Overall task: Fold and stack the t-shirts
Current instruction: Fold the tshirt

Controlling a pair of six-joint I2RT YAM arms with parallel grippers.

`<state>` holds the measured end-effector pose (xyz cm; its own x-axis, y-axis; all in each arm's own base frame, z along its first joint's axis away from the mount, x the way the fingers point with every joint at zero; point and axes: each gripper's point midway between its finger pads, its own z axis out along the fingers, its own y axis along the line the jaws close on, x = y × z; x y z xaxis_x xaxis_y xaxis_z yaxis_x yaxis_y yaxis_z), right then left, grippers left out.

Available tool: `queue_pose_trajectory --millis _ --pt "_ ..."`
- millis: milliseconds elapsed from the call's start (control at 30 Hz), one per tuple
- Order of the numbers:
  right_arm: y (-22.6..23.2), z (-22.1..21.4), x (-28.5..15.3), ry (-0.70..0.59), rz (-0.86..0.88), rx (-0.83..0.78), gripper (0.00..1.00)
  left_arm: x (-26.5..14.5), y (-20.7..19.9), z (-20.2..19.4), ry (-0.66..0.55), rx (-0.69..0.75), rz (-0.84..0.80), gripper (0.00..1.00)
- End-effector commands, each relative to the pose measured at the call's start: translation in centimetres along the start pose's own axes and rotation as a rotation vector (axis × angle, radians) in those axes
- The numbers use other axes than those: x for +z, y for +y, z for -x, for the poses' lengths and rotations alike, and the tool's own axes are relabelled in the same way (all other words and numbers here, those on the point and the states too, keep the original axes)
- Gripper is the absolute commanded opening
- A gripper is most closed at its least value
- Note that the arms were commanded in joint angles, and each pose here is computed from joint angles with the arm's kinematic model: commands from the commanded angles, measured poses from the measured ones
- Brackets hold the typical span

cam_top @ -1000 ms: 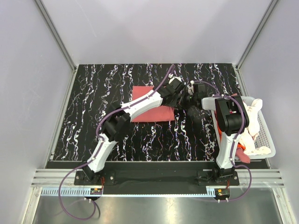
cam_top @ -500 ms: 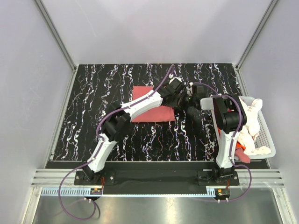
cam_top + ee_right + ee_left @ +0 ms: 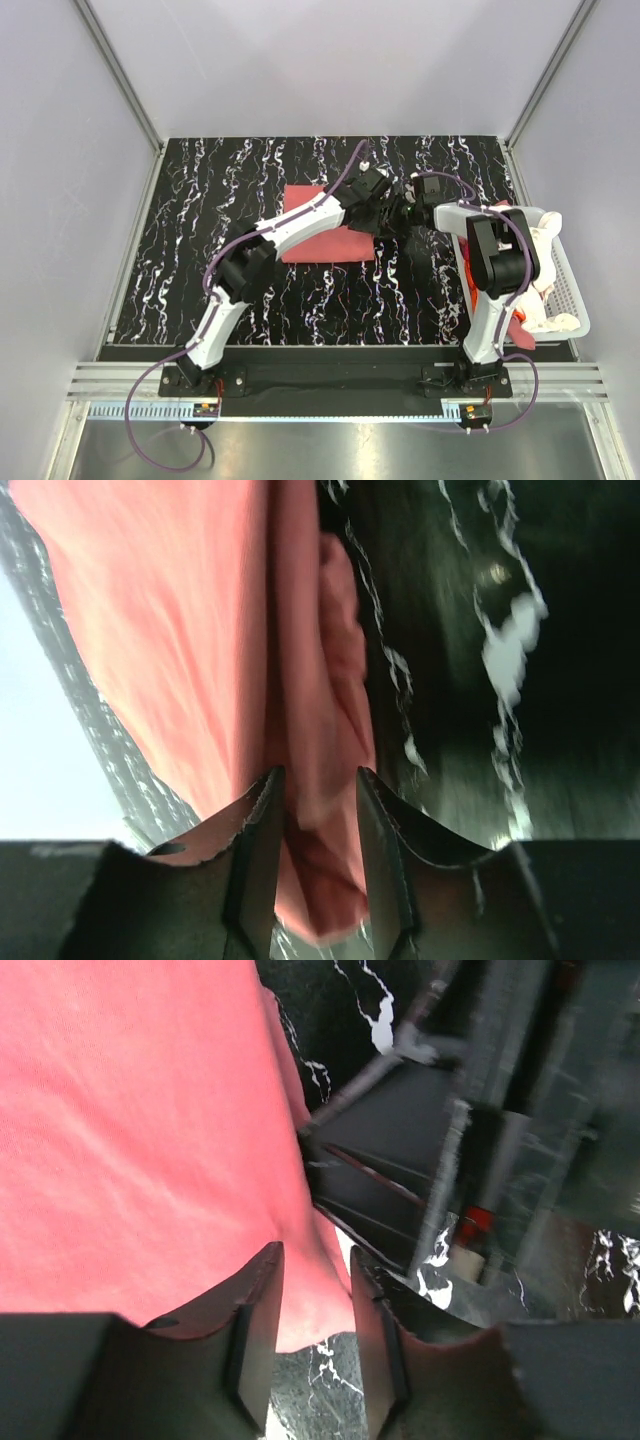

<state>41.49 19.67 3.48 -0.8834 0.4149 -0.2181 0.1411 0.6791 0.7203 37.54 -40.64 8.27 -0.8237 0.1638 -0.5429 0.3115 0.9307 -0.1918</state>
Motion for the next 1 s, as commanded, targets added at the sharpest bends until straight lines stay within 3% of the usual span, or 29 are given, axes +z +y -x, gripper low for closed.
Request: queue_pose_trajectory --millis 0,400,667,967 --pt "1.2 0.5 -3.4 -0.034 -0.095 -0.075 0.42 -5.6 -1.8 5.2 -0.142 -0.063 -0.139 0.40" --pt "4.4 1.2 -4.8 -0.035 -0.004 -0.154 0.39 -9.7 3.8 6.3 -0.168 -0.174 -0.158 0.44" --pt "4.6 2.8 -3.1 -0.031 0.006 -0.186 0.51 -10.9 9.4 4.8 -0.163 -0.235 -0.098 0.44" --pt "3.8 1.7 -0.8 0.008 -0.010 -0.178 0.53 -10.9 12.1 3.6 -0.145 -0.261 -0.066 0.44"
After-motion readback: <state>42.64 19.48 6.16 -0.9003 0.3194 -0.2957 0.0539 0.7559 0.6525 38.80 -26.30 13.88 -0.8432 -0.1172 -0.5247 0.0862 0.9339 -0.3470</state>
